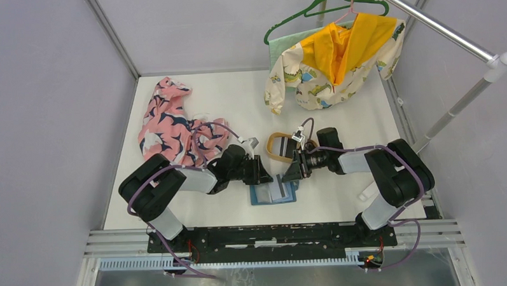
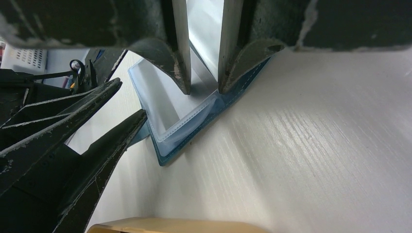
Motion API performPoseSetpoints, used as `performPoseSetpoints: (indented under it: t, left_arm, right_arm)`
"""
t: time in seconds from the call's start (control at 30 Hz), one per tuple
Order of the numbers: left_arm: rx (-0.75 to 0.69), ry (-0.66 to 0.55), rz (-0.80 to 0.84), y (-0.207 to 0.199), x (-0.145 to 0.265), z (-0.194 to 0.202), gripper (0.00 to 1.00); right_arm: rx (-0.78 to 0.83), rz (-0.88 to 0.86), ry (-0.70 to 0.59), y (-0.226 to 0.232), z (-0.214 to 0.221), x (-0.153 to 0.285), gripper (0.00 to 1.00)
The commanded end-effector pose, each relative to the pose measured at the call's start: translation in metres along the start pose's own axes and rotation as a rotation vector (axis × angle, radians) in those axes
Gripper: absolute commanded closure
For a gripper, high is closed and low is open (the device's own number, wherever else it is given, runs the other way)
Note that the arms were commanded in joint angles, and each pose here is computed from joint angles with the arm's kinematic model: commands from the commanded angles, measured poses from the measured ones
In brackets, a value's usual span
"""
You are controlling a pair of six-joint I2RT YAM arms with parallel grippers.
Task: Put the credit cards into the card holder
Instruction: Insert the credit card into the card holder.
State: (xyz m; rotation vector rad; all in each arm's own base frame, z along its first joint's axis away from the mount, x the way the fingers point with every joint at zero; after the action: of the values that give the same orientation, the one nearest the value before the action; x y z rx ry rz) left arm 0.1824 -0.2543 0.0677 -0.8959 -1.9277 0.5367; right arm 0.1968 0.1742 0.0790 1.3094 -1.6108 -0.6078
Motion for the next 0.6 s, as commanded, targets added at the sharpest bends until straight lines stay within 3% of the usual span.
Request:
performPoseSetpoints:
  t: [0.0, 0.33, 0.57]
  left_arm:
    - [0.028, 0.005, 0.027, -0.004, 0.004, 0.006, 0.67]
    - [0.032, -0.019, 0.053, -0.005, 0.007, 0.007, 0.67]
    - [0.021, -0.058, 0.056, -0.010, 0.015, 0.002, 0.66]
  right_arm:
    - [0.026, -0.052, -0.027, 0.004, -0.007, 0.000, 0.65]
    - [0.057, -0.018, -0.037, 0.002, -0.009, 0.000, 0.74]
    - [0.181, 0.108, -0.052, 0.002, -0.016, 0.009, 0.67]
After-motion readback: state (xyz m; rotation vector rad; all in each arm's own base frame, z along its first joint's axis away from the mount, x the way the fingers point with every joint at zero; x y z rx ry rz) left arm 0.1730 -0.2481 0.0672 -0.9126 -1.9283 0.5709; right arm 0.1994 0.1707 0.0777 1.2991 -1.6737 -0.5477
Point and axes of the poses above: each gripper's point midway between its finger pads, its own x axis back along the fingers, its own y axis along the line the jaws close on, z = x × y, the point moved 8 cm from there along x, back along the fingers, and after that the axes turned 1 degree about -x, right-handed, at the moved point
